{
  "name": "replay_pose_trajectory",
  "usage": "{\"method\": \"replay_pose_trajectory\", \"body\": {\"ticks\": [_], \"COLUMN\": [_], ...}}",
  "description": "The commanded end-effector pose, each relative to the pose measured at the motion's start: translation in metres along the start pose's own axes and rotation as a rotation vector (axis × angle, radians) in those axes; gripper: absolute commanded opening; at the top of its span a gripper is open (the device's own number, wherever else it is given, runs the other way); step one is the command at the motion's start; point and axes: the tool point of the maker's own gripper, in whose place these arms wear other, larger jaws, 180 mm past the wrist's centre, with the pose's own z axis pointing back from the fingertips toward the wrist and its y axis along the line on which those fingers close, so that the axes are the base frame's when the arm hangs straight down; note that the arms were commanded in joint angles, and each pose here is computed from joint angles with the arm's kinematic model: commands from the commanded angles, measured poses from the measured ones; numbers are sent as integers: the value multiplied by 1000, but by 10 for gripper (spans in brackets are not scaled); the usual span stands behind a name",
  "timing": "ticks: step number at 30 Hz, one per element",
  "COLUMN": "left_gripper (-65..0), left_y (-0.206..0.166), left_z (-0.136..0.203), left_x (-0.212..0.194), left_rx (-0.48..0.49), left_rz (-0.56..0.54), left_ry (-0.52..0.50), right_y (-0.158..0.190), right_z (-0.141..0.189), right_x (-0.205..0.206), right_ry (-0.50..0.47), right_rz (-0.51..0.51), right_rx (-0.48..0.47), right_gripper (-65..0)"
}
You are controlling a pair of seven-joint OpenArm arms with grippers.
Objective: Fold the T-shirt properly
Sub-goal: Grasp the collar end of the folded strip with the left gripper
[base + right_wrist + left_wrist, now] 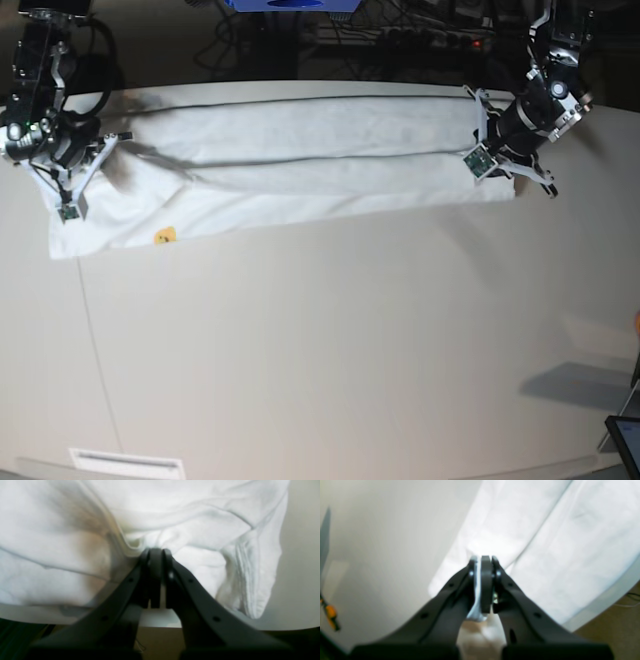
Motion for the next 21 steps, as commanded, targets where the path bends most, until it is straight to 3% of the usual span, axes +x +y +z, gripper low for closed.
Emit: {"method": "replay_pose_trajectory", "body": {"ticks": [1, 10, 21], "left_gripper": [-650, -650, -650], "left_y": [7, -11, -7], "left_z": [6, 14, 16], "left_x": [4, 13, 11], "left_rx": [22, -35, -42], "left_rz": [-12, -27, -66], "left_ry": [-22, -132, -136], "right_y": [-6, -8, -9], "right_z": [2, -19, -19], "right_x": [6, -9, -5], "right_ry": [-20, 25, 15], "right_rz": [-1, -38, -38], "right_rx": [-12, 10, 8], "right_gripper": [-649, -649, -649]}}
